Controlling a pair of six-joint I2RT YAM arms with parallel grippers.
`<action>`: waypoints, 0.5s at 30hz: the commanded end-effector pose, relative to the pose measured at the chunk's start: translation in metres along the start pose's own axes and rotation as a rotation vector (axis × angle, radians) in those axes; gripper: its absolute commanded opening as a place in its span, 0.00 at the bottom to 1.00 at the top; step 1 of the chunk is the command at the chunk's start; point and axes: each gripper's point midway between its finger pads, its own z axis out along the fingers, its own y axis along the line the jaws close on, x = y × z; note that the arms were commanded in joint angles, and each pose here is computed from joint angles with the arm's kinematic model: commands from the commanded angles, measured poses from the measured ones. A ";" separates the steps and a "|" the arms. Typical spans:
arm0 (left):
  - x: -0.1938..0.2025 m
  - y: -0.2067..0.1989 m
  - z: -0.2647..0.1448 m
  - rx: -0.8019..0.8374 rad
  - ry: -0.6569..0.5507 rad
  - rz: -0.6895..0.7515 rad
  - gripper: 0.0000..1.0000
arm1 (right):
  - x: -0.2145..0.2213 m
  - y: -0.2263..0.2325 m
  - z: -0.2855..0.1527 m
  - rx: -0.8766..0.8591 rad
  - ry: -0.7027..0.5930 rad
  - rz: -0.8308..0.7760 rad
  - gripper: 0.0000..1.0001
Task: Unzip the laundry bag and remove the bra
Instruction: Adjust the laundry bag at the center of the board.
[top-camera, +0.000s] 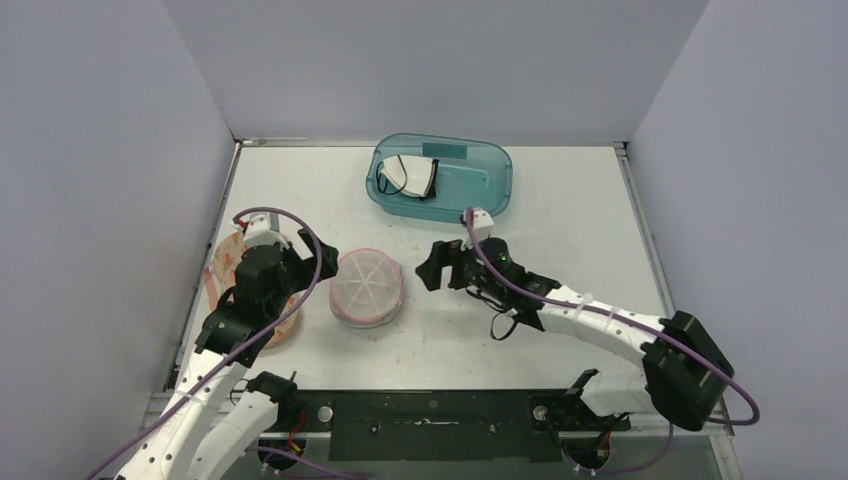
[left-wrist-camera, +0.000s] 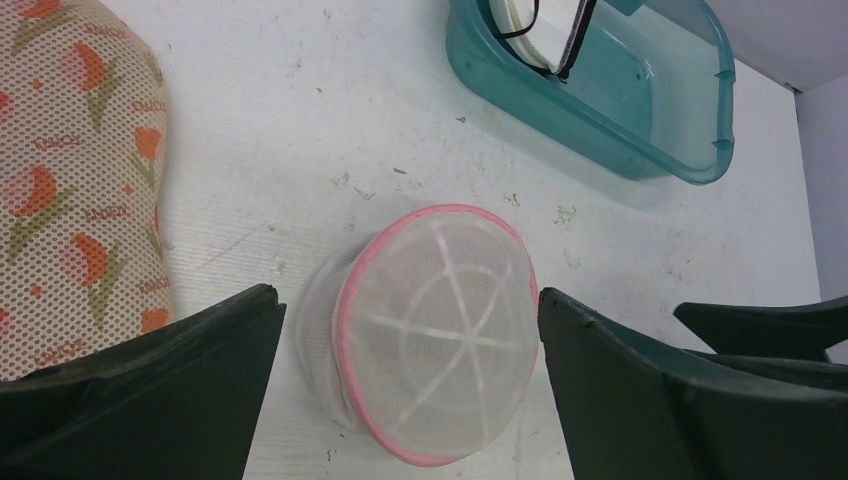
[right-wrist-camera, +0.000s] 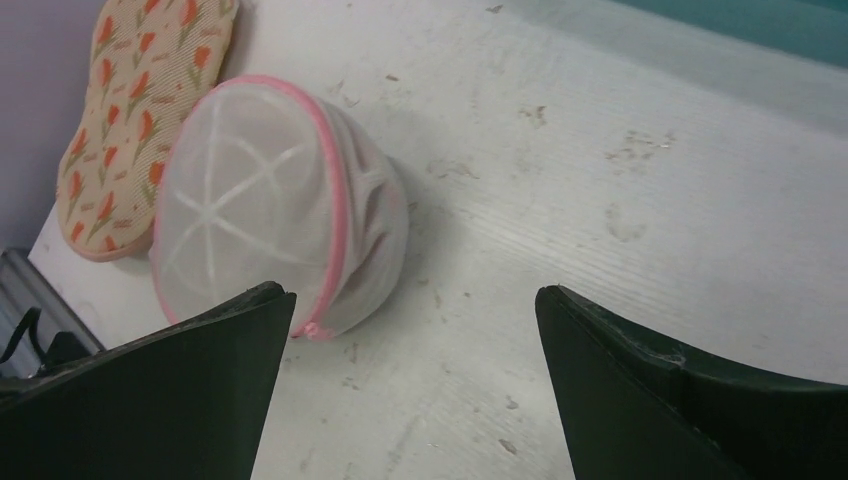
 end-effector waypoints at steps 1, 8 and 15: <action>-0.004 -0.008 0.000 0.039 -0.021 -0.038 1.00 | -0.012 0.047 0.024 -0.139 -0.014 0.025 0.94; 0.027 0.003 0.003 0.046 0.017 -0.160 0.95 | 0.009 0.072 0.054 -0.231 0.041 0.101 0.81; 0.064 0.009 0.012 0.060 0.093 -0.235 0.91 | 0.025 0.077 0.065 -0.250 0.076 0.126 0.72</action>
